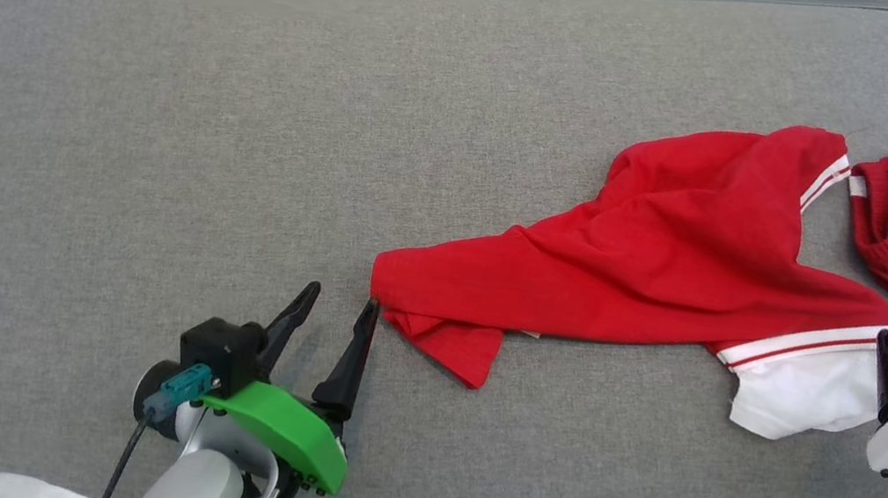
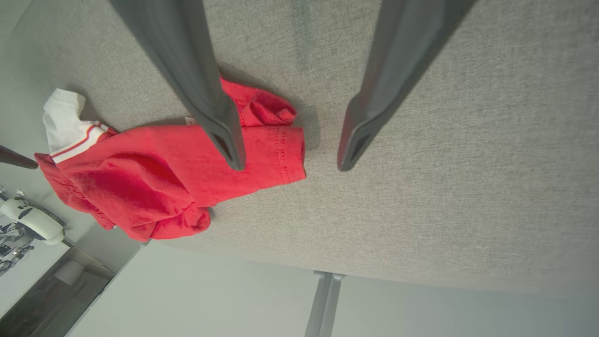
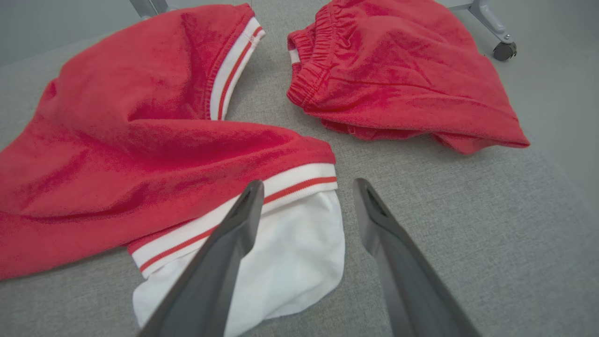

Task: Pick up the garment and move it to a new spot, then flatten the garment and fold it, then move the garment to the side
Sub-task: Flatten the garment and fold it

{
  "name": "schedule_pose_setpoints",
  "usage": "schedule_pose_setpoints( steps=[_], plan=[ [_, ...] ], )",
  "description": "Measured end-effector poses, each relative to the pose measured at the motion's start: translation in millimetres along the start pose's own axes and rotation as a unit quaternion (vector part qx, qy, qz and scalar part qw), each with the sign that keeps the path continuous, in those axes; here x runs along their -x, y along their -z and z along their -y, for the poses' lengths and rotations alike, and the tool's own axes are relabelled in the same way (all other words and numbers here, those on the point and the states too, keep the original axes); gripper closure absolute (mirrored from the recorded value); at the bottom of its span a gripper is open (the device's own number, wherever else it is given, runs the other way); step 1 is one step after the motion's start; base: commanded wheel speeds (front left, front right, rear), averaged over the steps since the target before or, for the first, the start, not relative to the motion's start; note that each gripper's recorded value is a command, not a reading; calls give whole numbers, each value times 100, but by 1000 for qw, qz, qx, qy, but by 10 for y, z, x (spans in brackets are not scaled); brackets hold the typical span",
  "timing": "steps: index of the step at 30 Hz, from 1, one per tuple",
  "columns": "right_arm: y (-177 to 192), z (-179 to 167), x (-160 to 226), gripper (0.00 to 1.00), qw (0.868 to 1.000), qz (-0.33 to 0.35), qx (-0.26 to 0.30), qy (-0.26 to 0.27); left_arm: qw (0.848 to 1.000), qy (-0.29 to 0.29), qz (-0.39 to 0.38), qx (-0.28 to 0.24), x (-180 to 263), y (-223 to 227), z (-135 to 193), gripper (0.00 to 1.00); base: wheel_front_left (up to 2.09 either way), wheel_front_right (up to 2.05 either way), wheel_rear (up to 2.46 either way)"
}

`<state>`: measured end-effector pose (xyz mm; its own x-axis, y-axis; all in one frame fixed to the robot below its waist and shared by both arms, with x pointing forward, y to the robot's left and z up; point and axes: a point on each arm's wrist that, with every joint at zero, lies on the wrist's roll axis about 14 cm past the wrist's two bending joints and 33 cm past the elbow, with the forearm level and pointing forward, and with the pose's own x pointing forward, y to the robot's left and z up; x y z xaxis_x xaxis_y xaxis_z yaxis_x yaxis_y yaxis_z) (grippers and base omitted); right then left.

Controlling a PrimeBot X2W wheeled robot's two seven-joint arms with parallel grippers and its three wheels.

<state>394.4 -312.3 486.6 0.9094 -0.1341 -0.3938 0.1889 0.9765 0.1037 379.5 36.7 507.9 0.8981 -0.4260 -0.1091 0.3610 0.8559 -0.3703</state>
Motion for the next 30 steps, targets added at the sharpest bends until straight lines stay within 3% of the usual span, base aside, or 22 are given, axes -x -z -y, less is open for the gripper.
schedule_pose_setpoints(
  steps=[9, 19, 20, 21, 24, 25, 30],
  plan=[
    [-335, -18, 142, 0, 998, 68, -2, -15, 997, 39, -63, 15, -312, 185, 157, 0, 0, 0, 0],
    [-424, -71, 256, 0, 996, 89, -3, -23, 990, 25, -131, 41, -476, 465, 55, 0, 0, 0, 0],
    [-433, -75, 261, 0, 996, 90, -4, -23, 988, 26, -143, 45, -476, 511, 61, 5, 0, 0, 0],
    [-432, -75, 267, 0, 996, 91, -5, -23, 987, 28, -151, 47, -476, 549, 80, 19, 0, 0, 0],
    [-410, -77, 284, 0, 996, 91, -9, -22, 984, 36, -163, 60, -483, 611, 147, 95, 0, 0, 0],
    [-425, -81, 285, 0, 995, 94, -10, -22, 984, 42, -159, 65, -514, 592, 190, 100, 0, 0, 0],
    [-440, -116, 272, 0, 995, 98, -12, -25, 993, 45, -95, 60, -720, 258, 157, 100, 0, 0, 0]
  ],
)
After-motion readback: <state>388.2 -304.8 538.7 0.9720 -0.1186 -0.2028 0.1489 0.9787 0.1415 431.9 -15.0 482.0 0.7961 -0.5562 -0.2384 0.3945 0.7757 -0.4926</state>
